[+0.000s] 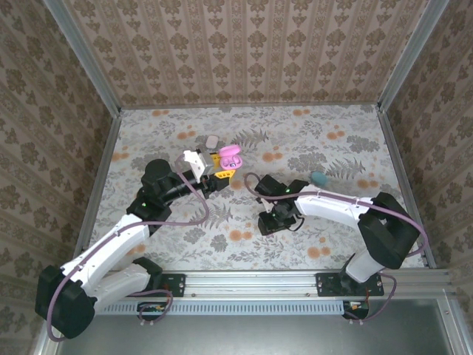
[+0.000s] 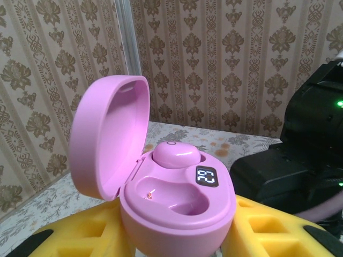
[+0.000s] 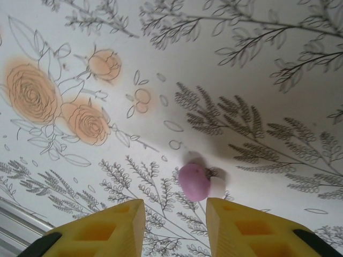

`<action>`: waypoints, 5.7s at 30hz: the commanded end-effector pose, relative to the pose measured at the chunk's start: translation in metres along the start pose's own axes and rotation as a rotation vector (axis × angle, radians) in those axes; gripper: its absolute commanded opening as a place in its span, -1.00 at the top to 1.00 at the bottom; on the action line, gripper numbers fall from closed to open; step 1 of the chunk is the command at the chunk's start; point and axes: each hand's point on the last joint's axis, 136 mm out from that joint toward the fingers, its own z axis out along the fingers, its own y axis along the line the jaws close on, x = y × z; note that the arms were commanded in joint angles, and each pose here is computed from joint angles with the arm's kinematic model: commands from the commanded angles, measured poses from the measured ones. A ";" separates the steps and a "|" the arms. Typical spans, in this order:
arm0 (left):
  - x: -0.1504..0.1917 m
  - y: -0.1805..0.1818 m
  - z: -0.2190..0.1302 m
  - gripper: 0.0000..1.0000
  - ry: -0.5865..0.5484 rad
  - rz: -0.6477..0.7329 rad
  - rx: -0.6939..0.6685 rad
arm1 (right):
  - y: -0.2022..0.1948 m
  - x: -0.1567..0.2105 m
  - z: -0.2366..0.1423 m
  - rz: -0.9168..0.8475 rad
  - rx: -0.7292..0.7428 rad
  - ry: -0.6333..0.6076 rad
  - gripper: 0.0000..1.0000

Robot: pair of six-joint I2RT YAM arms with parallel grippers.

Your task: Insert the wireless bluetooth earbuds into the charging case

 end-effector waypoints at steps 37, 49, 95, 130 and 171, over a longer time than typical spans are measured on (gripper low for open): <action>-0.027 -0.003 0.002 0.18 -0.063 0.053 0.012 | -0.023 0.008 0.028 0.029 0.173 0.085 0.29; -0.026 -0.002 0.004 0.18 -0.062 0.052 0.017 | -0.026 0.002 0.028 0.042 0.198 0.063 0.42; -0.027 -0.002 -0.002 0.18 -0.060 0.072 -0.004 | -0.008 -0.031 0.029 0.162 0.167 0.075 0.35; -0.027 -0.003 0.000 0.18 -0.060 0.068 0.012 | -0.009 -0.014 0.022 0.326 0.262 0.044 0.25; -0.024 -0.001 0.002 0.18 -0.055 0.061 0.009 | -0.024 -0.017 0.032 0.289 0.335 0.065 0.52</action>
